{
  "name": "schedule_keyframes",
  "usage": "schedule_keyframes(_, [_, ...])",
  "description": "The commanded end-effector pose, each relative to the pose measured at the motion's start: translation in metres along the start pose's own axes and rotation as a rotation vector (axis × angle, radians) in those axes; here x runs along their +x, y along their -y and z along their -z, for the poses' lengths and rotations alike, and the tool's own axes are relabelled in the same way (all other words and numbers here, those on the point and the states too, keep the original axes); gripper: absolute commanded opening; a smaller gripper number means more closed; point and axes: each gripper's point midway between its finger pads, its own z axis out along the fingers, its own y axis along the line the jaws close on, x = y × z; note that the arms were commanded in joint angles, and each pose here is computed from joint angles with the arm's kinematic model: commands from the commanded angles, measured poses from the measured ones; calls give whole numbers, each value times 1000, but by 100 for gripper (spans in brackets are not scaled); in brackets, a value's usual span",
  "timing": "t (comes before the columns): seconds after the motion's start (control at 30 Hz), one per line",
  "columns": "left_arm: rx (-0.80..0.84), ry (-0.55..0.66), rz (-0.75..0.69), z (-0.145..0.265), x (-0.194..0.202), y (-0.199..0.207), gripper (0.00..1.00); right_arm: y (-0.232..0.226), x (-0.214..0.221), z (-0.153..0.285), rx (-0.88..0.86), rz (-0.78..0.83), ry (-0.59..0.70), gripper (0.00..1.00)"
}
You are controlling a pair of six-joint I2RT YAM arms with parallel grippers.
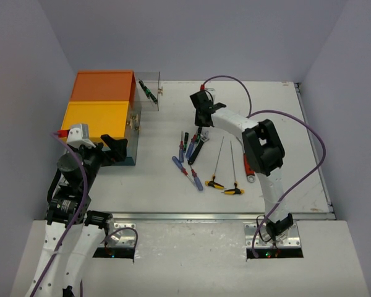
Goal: Sort the tools into containers
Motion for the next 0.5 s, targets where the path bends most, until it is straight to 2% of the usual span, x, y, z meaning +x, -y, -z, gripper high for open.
schedule_keyframes(0.0, [33, 40, -1, -1, -10, 8, 100, -5, -3, -7, 5, 0, -5, 19])
schedule_keyframes(0.47, [33, 40, 0, -1, -10, 8, 100, 2, 26, -33, 15, 2, -98, 20])
